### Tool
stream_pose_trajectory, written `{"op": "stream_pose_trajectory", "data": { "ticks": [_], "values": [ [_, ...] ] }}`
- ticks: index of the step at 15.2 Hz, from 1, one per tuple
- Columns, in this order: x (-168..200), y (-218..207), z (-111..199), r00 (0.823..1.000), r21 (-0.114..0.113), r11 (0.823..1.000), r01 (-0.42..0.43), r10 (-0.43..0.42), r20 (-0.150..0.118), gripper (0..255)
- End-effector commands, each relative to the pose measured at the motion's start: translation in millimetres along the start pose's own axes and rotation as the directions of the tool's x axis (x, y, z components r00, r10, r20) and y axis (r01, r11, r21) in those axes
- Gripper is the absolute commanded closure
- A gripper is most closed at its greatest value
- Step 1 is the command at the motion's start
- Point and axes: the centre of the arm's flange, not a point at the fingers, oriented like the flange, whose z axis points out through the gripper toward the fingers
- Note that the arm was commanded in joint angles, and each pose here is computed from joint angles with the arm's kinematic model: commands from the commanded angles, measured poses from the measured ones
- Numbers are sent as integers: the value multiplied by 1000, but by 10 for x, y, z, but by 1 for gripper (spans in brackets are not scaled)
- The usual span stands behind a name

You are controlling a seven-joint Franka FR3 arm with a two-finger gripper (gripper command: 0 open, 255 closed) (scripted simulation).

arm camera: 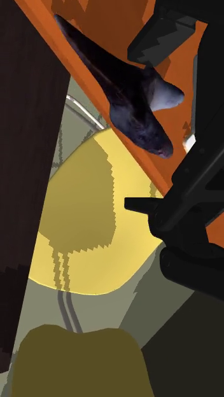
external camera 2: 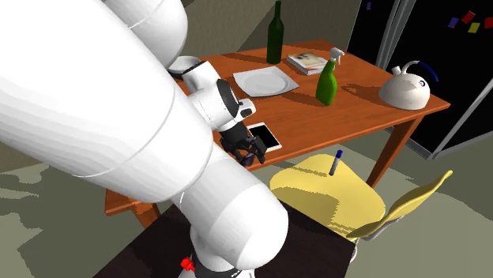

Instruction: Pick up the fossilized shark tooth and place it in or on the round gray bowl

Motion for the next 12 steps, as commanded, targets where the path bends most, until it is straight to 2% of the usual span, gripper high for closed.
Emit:
{"op": "stream_pose_trajectory", "data": {
  "ticks": [1, 2, 3, 12],
  "values": [
    [-4, 5, 6, 1000, -2, 1000, 0, 0, 2, 0],
    [-4, 5, 6, 1000, -2, 1000, 0, 0, 2, 0],
    [-4, 6, 6, 1000, -2, 1000, 0, 0, 2, 255],
    [-4, 5, 6, 1000, -2, 1000, 0, 0, 3, 255]
  ]
}}
